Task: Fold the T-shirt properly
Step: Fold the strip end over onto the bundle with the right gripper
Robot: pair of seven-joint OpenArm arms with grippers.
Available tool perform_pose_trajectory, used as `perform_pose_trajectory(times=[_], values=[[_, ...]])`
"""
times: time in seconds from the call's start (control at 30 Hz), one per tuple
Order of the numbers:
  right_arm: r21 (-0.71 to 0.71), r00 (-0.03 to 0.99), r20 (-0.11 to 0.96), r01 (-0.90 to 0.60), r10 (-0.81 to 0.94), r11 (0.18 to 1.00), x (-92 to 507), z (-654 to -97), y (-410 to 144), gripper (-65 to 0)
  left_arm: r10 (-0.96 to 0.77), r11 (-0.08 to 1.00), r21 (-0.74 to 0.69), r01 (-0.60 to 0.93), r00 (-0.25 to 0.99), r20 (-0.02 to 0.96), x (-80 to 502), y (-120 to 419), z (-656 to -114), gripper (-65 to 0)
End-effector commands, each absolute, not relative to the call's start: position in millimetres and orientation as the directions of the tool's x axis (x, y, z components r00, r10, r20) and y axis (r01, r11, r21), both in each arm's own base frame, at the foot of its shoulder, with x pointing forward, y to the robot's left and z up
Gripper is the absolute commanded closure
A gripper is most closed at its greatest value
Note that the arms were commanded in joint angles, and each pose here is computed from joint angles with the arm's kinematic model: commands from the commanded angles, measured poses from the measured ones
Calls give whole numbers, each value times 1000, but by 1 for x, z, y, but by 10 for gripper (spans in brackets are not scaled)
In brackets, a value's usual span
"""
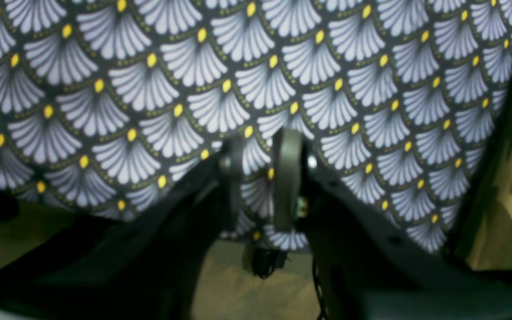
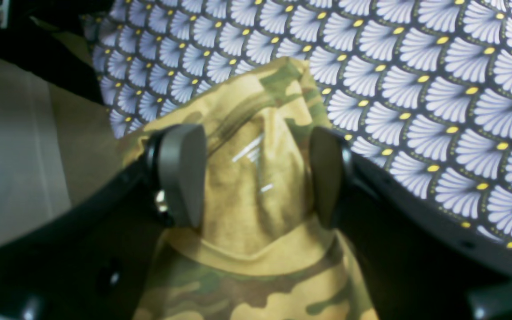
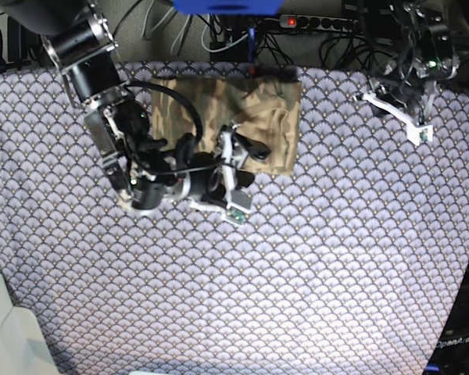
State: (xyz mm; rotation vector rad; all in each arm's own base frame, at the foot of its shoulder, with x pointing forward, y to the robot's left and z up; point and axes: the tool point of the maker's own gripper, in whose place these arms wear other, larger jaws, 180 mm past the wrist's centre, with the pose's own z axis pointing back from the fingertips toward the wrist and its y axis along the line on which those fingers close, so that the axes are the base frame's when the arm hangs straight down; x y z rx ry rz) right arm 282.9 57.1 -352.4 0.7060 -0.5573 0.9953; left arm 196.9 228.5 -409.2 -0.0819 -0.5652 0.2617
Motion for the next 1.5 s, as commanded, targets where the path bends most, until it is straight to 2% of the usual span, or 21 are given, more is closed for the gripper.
perform_pose_trajectory(times=[0.0,0.43,0.7,0.83,1.03,1.2,1.47], values=[[258,411,751,-903,517,342,292,-335,65,-341,258,966,-145,-214,796,547,203,231,-402,-121],[201,381,741,-911,553,360,295,-341,69,-332,258,966,-146,-213,795,549,204,231,-401,-121],[231,376,717,-923,587,309,279,-356,84,-145,258,966,-148,-212,789,558,209,231,-399,-121],[274,412,695,-910,590,313,275,-368,88,-135,260,965,-148,-215,787,560,209,232,-398,-121],[277,414,718,-907,559,316,279,-365,91,-131,260,966,-148,-213,787,559,210,232,-399,-121],[248,391,732,-916,559,315,289,-356,92,-48,260,965,-148,-214,786,561,210,232,-398,-121],[228,379,733,-919,564,321,298,-351,89,-46,260,966,-149,-214,787,559,210,232,-399,-121]])
